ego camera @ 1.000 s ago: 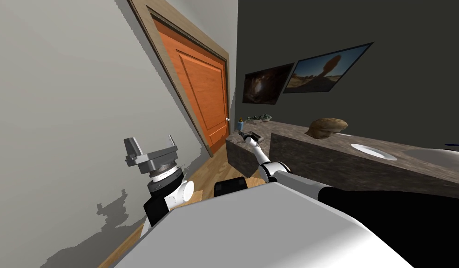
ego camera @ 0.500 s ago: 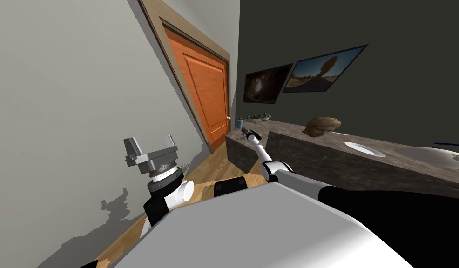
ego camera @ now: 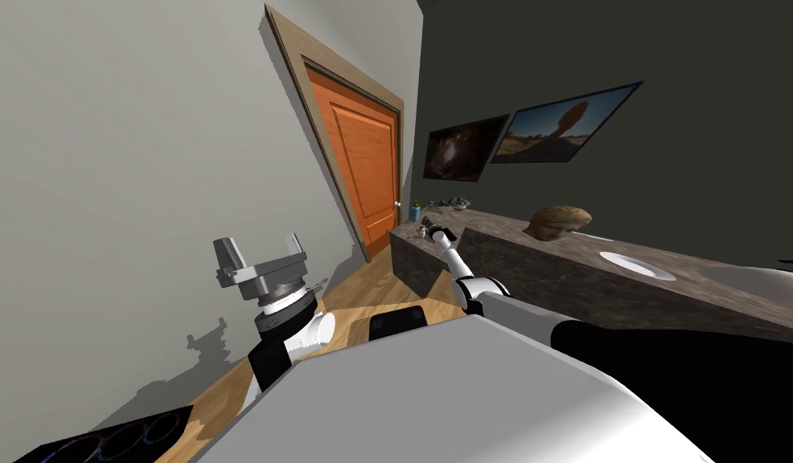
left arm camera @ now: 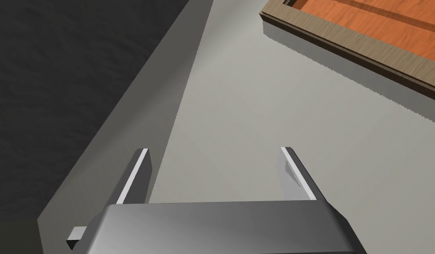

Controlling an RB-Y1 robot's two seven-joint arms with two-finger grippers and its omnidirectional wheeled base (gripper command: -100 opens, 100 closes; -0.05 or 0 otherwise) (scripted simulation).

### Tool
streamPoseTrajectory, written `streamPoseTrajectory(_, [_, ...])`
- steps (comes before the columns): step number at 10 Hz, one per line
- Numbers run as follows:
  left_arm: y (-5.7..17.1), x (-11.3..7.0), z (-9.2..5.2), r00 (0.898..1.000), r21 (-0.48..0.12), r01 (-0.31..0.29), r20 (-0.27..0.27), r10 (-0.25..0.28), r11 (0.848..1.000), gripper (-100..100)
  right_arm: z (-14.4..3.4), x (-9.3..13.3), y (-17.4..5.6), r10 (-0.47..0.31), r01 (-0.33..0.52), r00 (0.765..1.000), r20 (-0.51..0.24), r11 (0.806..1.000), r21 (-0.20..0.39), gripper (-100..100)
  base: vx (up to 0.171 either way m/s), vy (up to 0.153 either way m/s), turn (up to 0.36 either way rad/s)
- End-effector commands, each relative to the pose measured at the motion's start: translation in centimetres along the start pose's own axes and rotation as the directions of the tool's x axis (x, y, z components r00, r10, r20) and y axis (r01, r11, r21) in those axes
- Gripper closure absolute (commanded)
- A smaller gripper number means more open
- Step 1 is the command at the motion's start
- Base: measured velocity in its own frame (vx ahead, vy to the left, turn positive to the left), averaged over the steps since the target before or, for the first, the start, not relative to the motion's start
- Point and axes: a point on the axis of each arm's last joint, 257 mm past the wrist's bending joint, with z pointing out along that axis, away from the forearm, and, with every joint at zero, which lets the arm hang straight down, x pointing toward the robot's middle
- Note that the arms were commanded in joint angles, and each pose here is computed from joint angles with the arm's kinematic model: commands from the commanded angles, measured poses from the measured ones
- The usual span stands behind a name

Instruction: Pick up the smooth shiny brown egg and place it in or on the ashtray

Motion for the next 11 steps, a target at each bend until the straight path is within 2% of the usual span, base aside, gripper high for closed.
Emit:
streamPoseTrajectory(1, [0.0, 0.0, 0.0, 1.0, 0.0, 0.0, 0.0, 0.0, 1.0, 0, -0.3, 0.6, 1.7, 0.034, -0.035, 0.999, -0.028, 0.999, -0.033, 100, -0.023, -0.162, 0.149])
streamPoseTrajectory(3, [0.0, 0.0, 0.0, 1.0, 0.0, 0.0, 0.0, 0.0, 1.0, 0, -1.1, 0.5, 4.5, 0.066, -0.07, 0.997, -0.049, 0.994, -0.082, 100, 0.022, -0.172, 0.189])
streamPoseTrajectory(4, [0.0, 0.0, 0.0, 1.0, 0.0, 0.0, 0.0, 0.0, 1.0, 0, -1.1, 0.5, 4.5, 0.066, -0.07, 0.997, -0.049, 0.994, -0.082, 100, 0.028, -0.092, 0.028])
streamPoseTrajectory(7, [0.0, 0.0, 0.0, 1.0, 0.0, 0.0, 0.0, 0.0, 1.0, 0, -2.3, 0.0, 7.8, 0.095, -0.104, 0.993, -0.07, 0.985, -0.139, 100, 0.029, -0.069, 0.114])
streamPoseTrajectory(8, [0.0, 0.0, 0.0, 1.0, 0.0, 0.0, 0.0, 0.0, 1.0, 0, -3.2, -0.5, 9.9, 0.113, -0.126, 0.99, -0.082, 0.976, -0.177, 100, 0.049, -0.131, 0.204])
streamPoseTrajectory(9, [0.0, 0.0, 0.0, 1.0, 0.0, 0.0, 0.0, 0.0, 1.0, 0, -3.7, -0.8, 10.9, 0.122, -0.137, 0.989, -0.087, 0.971, -0.194, 100, 0.073, -0.159, 0.165])
streamPoseTrajectory(10, [0.0, 0.0, 0.0, 1.0, 0.0, 0.0, 0.0, 0.0, 1.0, 0, -3.7, -0.8, 10.9, 0.122, -0.137, 0.989, -0.087, 0.971, -0.194, 100, 0.045, -0.109, 0.021])
streamPoseTrajectory(11, [0.0, 0.0, 0.0, 1.0, 0.0, 0.0, 0.0, 0.0, 1.0, 0, -5.0, -1.9, 13.2, 0.147, -0.167, 0.984, -0.099, 0.957, -0.238, 100, 0.05, -0.142, 0.163])
